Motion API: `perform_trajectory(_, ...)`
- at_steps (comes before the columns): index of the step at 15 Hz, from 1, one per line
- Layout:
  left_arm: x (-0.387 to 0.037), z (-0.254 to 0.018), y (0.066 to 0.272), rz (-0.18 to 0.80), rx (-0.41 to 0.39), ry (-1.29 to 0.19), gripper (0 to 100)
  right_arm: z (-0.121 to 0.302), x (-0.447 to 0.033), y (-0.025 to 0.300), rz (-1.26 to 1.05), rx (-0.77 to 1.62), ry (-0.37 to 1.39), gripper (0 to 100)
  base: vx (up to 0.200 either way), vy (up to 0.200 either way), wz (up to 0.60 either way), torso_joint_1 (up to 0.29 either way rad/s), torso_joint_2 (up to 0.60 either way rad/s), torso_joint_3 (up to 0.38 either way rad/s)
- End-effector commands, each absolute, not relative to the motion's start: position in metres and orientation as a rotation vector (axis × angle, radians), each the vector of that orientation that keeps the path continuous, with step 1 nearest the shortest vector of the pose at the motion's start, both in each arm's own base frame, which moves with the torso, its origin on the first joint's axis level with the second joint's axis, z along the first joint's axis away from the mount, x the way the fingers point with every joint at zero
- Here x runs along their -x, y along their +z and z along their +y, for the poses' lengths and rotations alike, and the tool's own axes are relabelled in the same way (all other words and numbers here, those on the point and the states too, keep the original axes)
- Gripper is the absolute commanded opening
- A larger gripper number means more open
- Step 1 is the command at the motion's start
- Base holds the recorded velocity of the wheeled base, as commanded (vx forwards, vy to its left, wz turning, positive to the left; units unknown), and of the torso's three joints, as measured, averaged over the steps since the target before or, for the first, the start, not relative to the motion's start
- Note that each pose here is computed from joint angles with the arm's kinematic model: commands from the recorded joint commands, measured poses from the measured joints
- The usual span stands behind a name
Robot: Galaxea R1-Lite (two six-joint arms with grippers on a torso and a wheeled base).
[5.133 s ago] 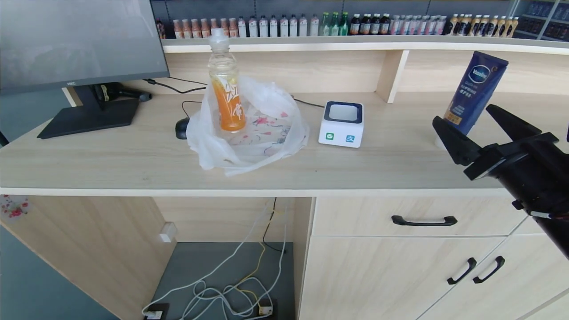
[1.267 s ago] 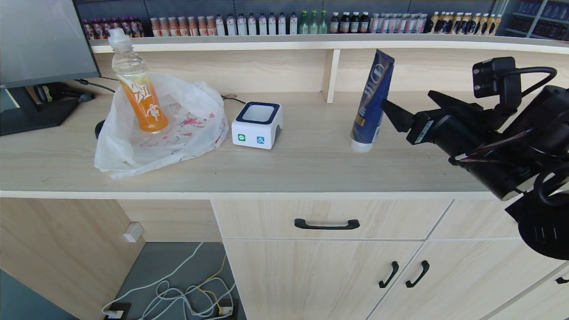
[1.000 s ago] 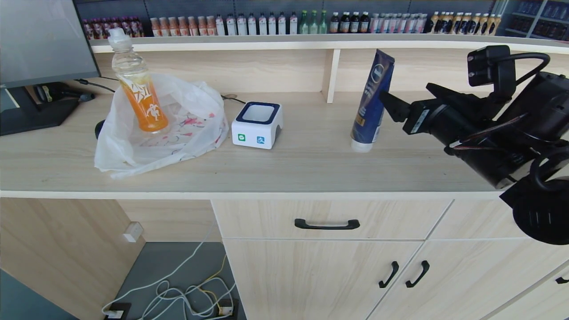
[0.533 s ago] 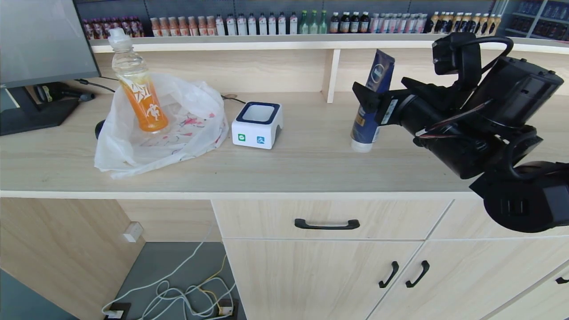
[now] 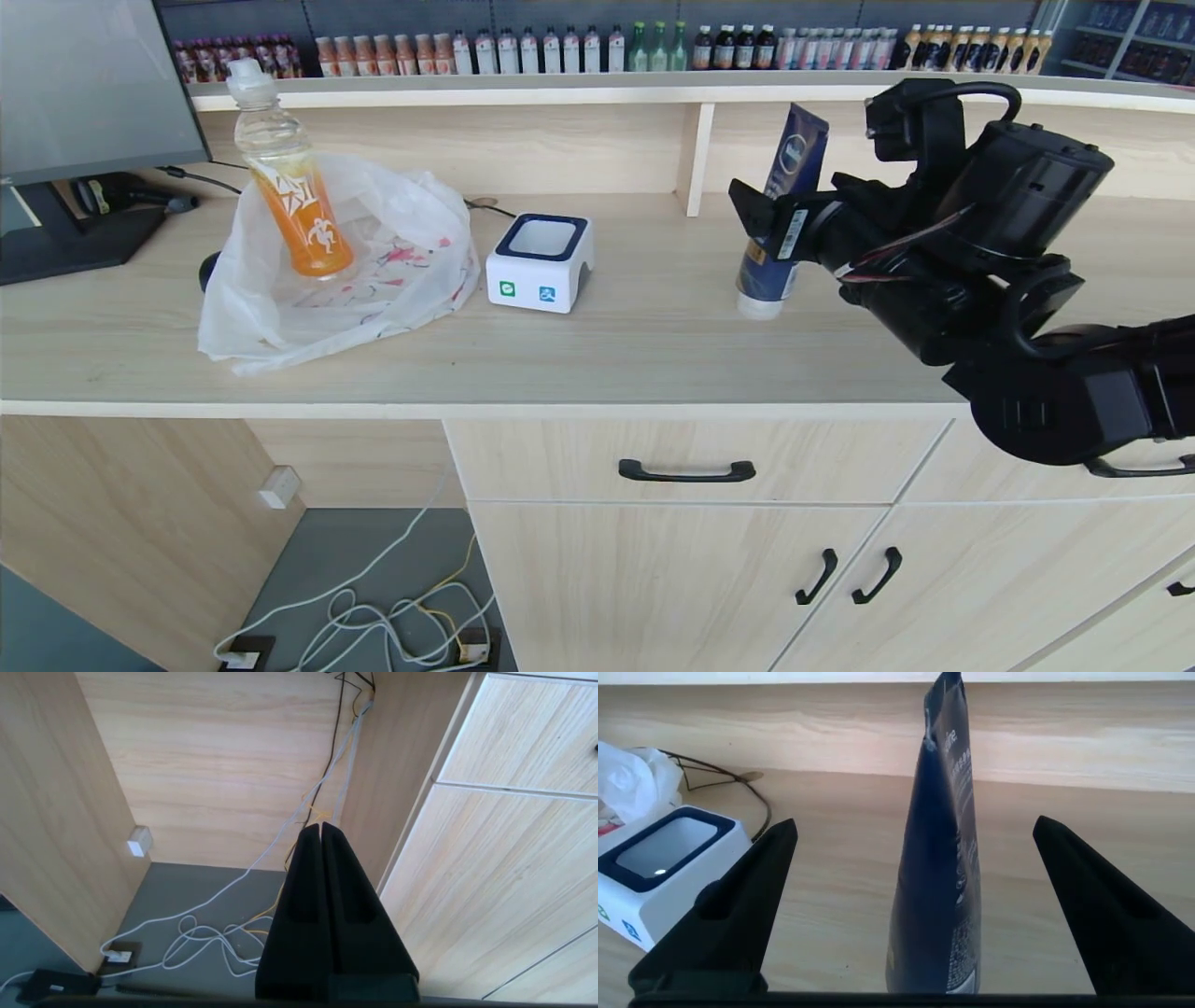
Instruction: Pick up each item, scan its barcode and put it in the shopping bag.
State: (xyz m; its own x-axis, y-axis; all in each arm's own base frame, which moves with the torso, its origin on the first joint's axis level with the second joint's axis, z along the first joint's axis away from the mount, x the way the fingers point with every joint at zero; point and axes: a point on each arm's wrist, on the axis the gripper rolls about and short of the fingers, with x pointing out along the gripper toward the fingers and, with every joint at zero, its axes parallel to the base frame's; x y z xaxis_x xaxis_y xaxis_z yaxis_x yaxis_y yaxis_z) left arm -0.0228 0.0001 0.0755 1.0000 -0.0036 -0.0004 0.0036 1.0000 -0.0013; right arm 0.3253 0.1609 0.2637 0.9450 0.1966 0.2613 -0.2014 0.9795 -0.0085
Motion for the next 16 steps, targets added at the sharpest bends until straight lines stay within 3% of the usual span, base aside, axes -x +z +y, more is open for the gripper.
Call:
perform_trajectory(1,0.023,0.000,0.075,0.000,0.002,-0.003,0,0.164,-0.334,0.256,-0.248,-0.013,0.191,100,0.000,0.000,0.00,0.000,0.00,0.000)
perform_trajectory(16,0.023,0.000,0.075,0.000,0.002,-0.003,0,0.155,-0.367,0.232,-0.203,-0.018,0.112,100,0.000,0.000,0.00,0.000,0.00,0.000)
